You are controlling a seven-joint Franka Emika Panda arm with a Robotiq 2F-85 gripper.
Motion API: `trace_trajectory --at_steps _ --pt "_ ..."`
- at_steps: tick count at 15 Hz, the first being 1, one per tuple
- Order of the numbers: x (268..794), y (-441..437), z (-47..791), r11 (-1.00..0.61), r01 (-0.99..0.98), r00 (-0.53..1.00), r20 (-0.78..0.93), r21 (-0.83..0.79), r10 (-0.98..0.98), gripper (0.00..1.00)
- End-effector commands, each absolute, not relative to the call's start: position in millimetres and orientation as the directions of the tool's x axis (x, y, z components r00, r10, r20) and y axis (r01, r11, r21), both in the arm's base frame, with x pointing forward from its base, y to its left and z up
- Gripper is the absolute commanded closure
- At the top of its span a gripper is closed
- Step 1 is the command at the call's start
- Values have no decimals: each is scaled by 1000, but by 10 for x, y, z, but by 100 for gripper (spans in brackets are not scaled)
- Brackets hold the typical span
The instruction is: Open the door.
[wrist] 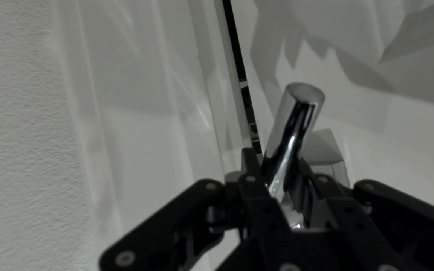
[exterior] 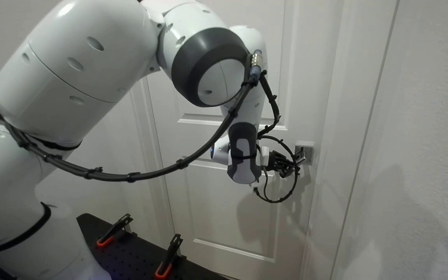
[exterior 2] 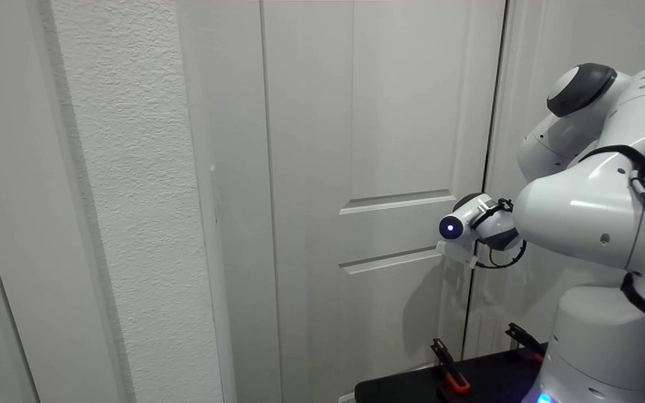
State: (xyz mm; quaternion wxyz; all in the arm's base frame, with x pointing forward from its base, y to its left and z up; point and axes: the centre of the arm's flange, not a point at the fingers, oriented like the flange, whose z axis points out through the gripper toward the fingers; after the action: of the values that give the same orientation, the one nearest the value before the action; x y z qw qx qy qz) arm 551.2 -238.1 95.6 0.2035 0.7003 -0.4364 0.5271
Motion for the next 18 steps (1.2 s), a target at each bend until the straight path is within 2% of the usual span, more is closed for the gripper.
trace_trajectory --at_steps 1,18 --pt "5435 -2453 793 -557 -814 44 939 -165 -342 94" --pt "6170 -2218 964 -532 -803 -24 907 -269 -421 94"
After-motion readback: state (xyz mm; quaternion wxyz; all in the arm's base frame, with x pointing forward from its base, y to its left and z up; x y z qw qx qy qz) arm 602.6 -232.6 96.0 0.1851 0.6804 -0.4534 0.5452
